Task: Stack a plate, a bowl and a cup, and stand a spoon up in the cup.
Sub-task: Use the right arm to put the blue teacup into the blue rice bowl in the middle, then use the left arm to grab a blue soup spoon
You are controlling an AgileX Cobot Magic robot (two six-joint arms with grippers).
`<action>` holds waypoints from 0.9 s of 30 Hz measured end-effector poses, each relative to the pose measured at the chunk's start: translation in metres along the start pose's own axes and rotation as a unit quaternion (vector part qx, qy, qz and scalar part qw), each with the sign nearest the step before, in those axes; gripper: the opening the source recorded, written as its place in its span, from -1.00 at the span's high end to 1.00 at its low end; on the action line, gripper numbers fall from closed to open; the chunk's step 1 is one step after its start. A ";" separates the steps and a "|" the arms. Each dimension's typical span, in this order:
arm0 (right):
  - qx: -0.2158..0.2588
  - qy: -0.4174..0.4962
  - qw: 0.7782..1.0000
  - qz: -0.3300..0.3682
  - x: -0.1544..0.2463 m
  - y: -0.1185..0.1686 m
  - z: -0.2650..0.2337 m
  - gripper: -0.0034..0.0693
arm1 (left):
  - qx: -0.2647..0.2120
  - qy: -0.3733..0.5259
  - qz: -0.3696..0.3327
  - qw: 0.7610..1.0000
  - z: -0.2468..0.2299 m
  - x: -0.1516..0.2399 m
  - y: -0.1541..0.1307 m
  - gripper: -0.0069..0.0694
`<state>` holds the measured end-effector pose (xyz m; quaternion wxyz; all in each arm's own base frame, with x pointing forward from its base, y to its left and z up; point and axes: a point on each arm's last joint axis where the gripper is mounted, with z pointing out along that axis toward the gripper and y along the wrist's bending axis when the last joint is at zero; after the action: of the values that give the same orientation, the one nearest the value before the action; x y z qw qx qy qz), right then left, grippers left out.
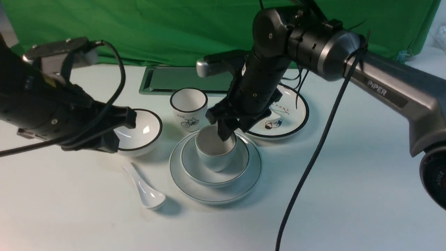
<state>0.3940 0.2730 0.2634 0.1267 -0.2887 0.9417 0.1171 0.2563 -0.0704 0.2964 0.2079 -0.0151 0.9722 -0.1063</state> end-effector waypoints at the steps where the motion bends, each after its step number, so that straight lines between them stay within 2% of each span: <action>1: 0.006 -0.015 1.000 -0.005 -0.004 0.001 -0.016 -0.54 | -0.011 0.010 -0.010 1.000 0.006 -0.001 0.002 0.82; 4: 0.040 -0.085 0.995 -0.020 -0.010 0.001 -0.073 -0.63 | -0.031 0.037 -0.030 0.998 0.028 -0.003 0.005 0.82; 8: 0.081 -0.163 0.983 -0.032 0.001 0.004 -0.147 -0.66 | -0.028 0.075 -0.056 0.995 0.070 -0.007 0.005 0.72; 9: 0.083 -0.166 0.982 -0.033 0.002 0.005 -0.150 -0.66 | -0.027 0.077 -0.058 0.995 0.072 -0.007 0.005 0.72; 13: 0.102 -0.218 0.970 -0.033 0.019 0.007 -0.203 -0.66 | -0.029 0.110 -0.074 0.991 0.118 -0.005 0.003 0.31; 19: 0.124 -0.248 0.960 -0.036 0.032 0.008 -0.234 -0.67 | -0.063 0.104 -0.128 0.984 0.157 -0.004 0.009 -0.35; 20: 0.125 -0.248 0.960 -0.036 0.032 0.008 -0.234 -0.67 | -0.063 0.102 -0.129 0.984 0.157 -0.005 0.009 -0.35; 22: 0.127 -0.249 0.960 -0.036 0.032 0.007 -0.235 -0.67 | -0.064 0.092 -0.146 0.983 0.158 -0.007 0.009 -0.48; 27: 0.128 -0.248 0.960 -0.036 0.032 0.007 -0.234 -0.67 | -0.065 0.064 -0.163 0.982 0.160 -0.012 0.010 -0.47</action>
<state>0.3244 0.1935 0.4744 0.3960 -0.2659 0.8769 0.0586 0.3324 -0.0920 0.1562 0.1237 -0.1797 0.9730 -0.0757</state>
